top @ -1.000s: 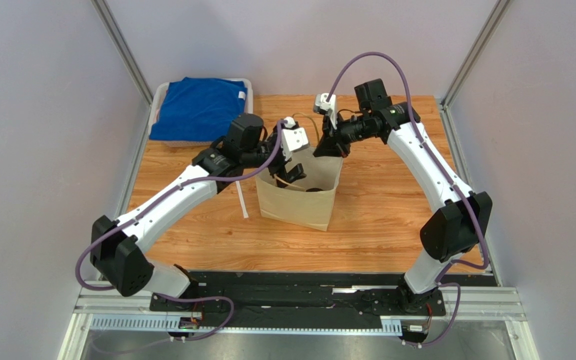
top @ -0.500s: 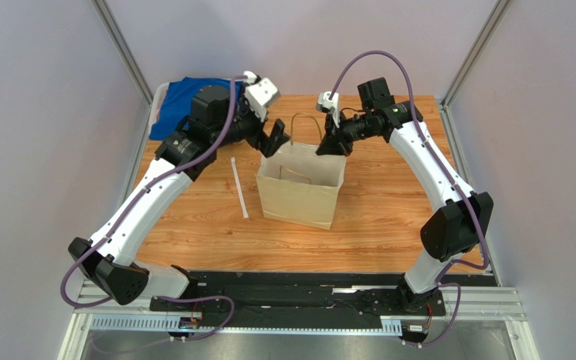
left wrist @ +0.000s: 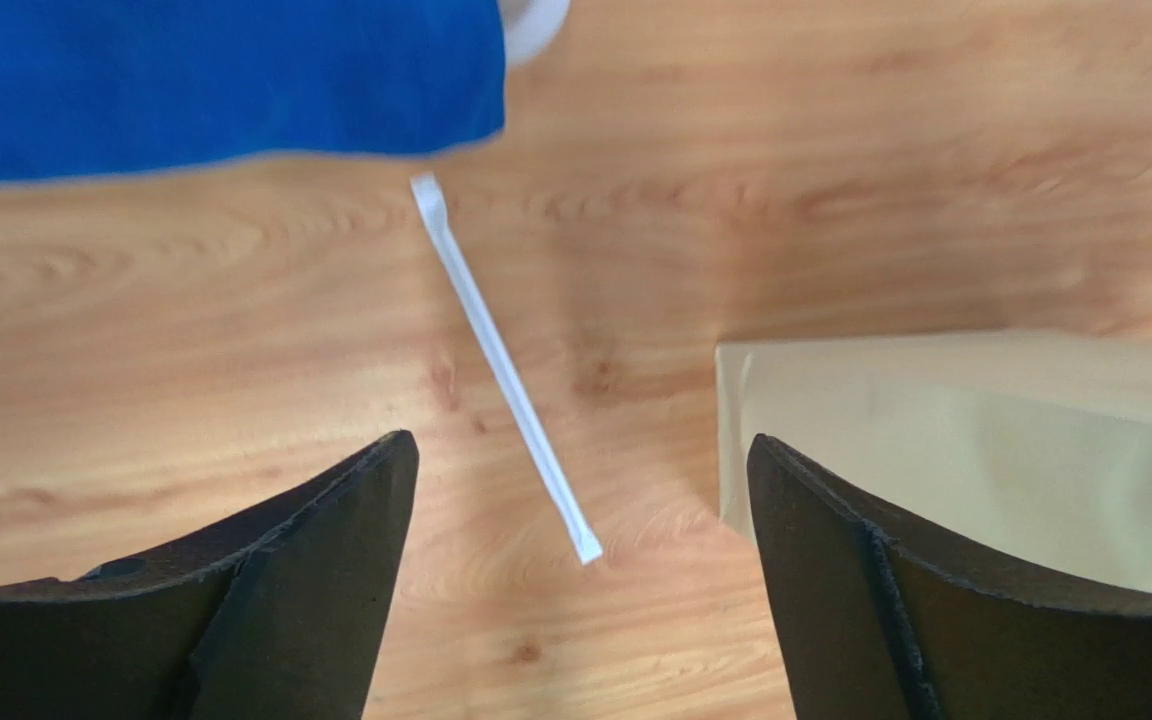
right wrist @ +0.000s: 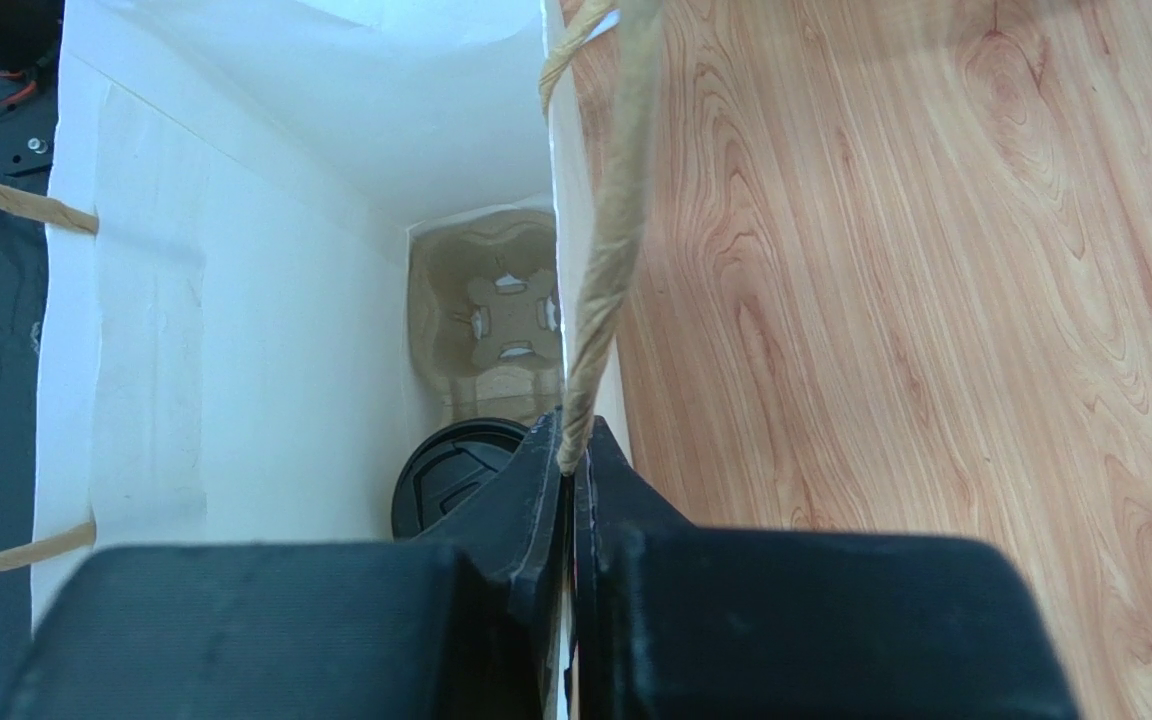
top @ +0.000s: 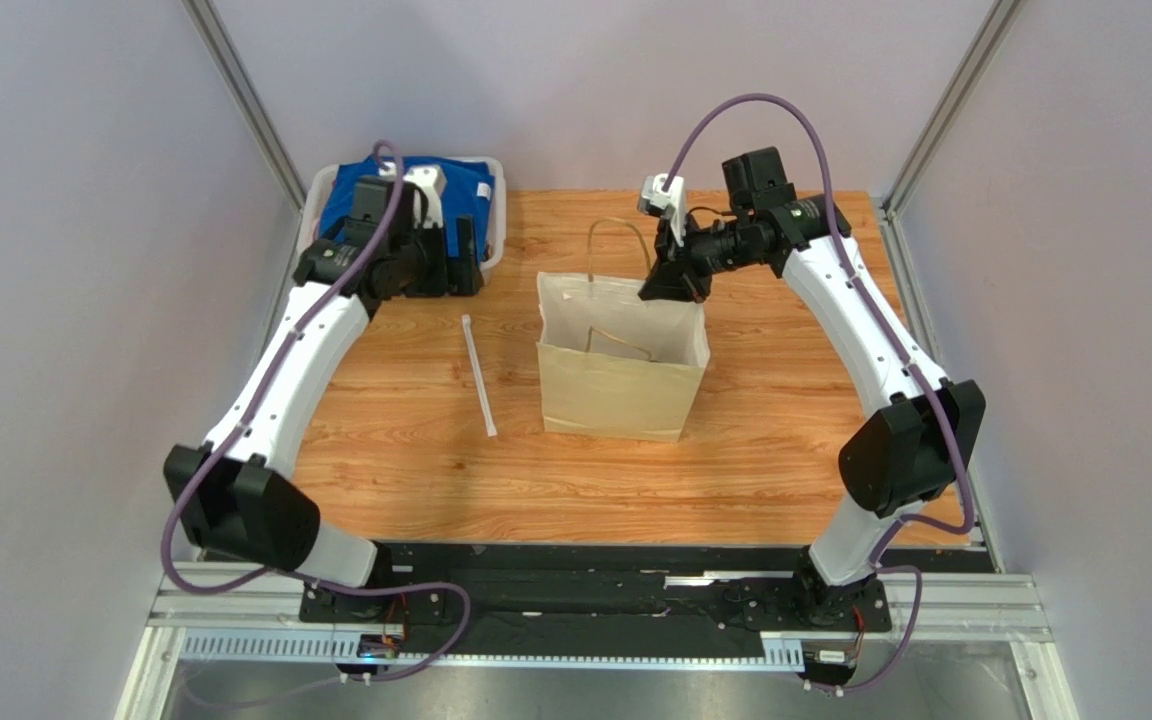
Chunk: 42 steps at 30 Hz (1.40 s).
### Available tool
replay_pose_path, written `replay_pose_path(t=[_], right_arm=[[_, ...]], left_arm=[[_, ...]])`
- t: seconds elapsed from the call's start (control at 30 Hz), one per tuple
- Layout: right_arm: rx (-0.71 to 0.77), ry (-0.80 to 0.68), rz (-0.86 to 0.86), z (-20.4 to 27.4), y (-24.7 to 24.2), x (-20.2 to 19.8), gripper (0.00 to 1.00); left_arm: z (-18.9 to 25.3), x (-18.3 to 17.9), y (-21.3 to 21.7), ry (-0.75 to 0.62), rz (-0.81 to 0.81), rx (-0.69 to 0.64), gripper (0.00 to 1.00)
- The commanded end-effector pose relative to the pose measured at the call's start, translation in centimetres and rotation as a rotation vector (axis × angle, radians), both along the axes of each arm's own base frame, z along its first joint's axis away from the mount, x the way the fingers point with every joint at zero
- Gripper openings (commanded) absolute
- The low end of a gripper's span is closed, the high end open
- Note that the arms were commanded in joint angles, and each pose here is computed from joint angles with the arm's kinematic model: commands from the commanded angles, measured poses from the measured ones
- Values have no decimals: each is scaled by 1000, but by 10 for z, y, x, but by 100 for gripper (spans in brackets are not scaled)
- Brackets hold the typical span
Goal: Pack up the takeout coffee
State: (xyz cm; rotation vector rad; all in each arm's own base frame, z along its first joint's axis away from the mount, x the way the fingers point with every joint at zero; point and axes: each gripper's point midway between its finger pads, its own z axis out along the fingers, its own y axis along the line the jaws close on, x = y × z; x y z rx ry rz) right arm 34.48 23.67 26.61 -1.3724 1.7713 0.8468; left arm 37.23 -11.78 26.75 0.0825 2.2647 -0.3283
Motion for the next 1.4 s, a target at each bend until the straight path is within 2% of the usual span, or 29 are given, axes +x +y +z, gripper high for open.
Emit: replay_pose_path(t=[0.0, 0.07, 0.1, 0.13, 0.3, 0.4, 0.43, 0.57, 0.8, 0.9, 0.93, 1.0, 1.03, 1.23, 1.33, 1.37], right_arm=[[-13, -60, -5, 9, -1, 13, 7], [-20, -60, -9, 8, -2, 15, 10], [-23, -60, -9, 7, -2, 15, 11], [-28, -59, -12, 6, -3, 15, 11], [-52, -63, -22, 5, -5, 20, 23], [-59, -66, -29, 5, -7, 20, 33], [-60, -66, -30, 6, -7, 20, 41], [-63, -66, -35, 6, -7, 21, 49], [-55, -86, -50, 16, -8, 23, 65], [-46, -98, -57, 24, -8, 22, 77], [-44, -103, -60, 27, -8, 22, 86], [-42, -111, -66, 31, -8, 22, 96], [-38, -117, -71, 34, -8, 22, 100], [-11, -146, -94, 52, -9, 21, 100], [-1, -165, -104, 61, -10, 21, 100], [2, -166, -108, 62, -10, 20, 100]], left_arm=[[-54, -4, 0, 183, 61, 10, 83], [-90, -2, 3, 289, 87, 39, 73], [-99, 0, 4, 309, 93, 50, 64], [-115, 4, 4, 338, 99, 60, 63], [-160, 16, 2, 407, 134, 71, 62], [-178, 22, 1, 430, 146, 81, 62], [-182, 23, 1, 434, 144, 84, 61], [-200, 32, 8, 443, 173, 131, 55], [-225, 43, 9, 464, 182, 159, 54], [-232, 49, 11, 462, 184, 183, 53], [-233, 50, 11, 461, 181, 187, 53], [-240, 51, 12, 472, 179, 197, 51], [-239, 52, 12, 468, 176, 204, 49], [-240, 46, 10, 496, 157, 205, 28], [-237, 37, 12, 512, 148, 212, 14], [-236, 35, 12, 513, 144, 215, 5]])
